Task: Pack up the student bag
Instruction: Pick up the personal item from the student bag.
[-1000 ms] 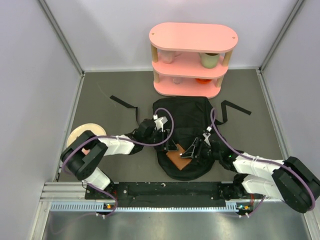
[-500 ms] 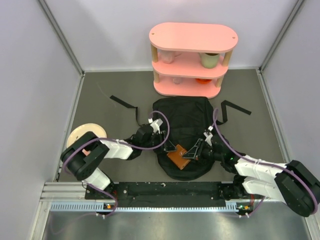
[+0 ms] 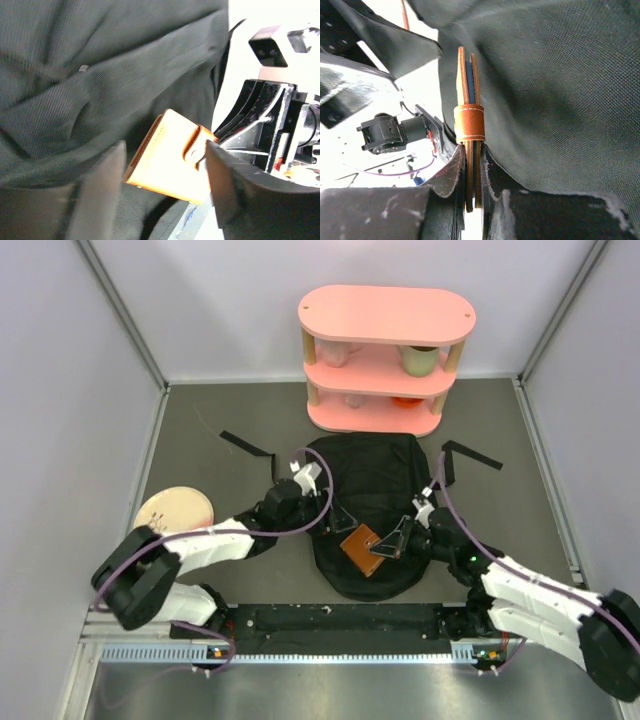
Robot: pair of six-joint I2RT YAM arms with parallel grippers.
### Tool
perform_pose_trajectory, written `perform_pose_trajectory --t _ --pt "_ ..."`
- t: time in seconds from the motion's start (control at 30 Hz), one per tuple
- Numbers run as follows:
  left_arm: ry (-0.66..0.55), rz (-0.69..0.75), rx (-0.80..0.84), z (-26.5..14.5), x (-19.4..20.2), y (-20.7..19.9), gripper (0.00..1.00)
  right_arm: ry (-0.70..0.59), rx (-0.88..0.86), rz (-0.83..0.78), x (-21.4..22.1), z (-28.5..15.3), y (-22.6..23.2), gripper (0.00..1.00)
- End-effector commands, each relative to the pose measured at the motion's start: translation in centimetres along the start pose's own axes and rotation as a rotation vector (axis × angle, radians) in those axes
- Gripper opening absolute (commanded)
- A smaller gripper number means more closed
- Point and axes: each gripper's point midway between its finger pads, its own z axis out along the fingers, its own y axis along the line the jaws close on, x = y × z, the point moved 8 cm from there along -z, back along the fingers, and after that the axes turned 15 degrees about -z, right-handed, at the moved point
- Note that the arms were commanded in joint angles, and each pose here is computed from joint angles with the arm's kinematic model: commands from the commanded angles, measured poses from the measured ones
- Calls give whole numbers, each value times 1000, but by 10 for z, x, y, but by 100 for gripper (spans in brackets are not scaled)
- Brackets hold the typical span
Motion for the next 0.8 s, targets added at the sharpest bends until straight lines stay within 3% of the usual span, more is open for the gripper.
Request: perform_pose_trajectory --t 0.0,0.1,0.2,0.37,0.53,0.77 --pt "-166 192 3 -25 -30 -50 74 -114 56 -144 -19 -20 18 0" --pt "-315 303 -17 -35 -59 -74 79 -169 99 -175 -21 -37 18 0" --pt "-334 398 -70 -30 -87 -93 79 -249 130 -184 -26 -53 21 0" --pt "-216 534 -241 14 -124 -95 77 -368 285 -193 -35 -76 16 0" --pt "-82 588 -385 51 -136 -74 73 -478 384 -235 -49 -103 23 0" --pt "-29 659 -459 52 -124 -49 72 -591 451 -262 -60 -132 33 0"
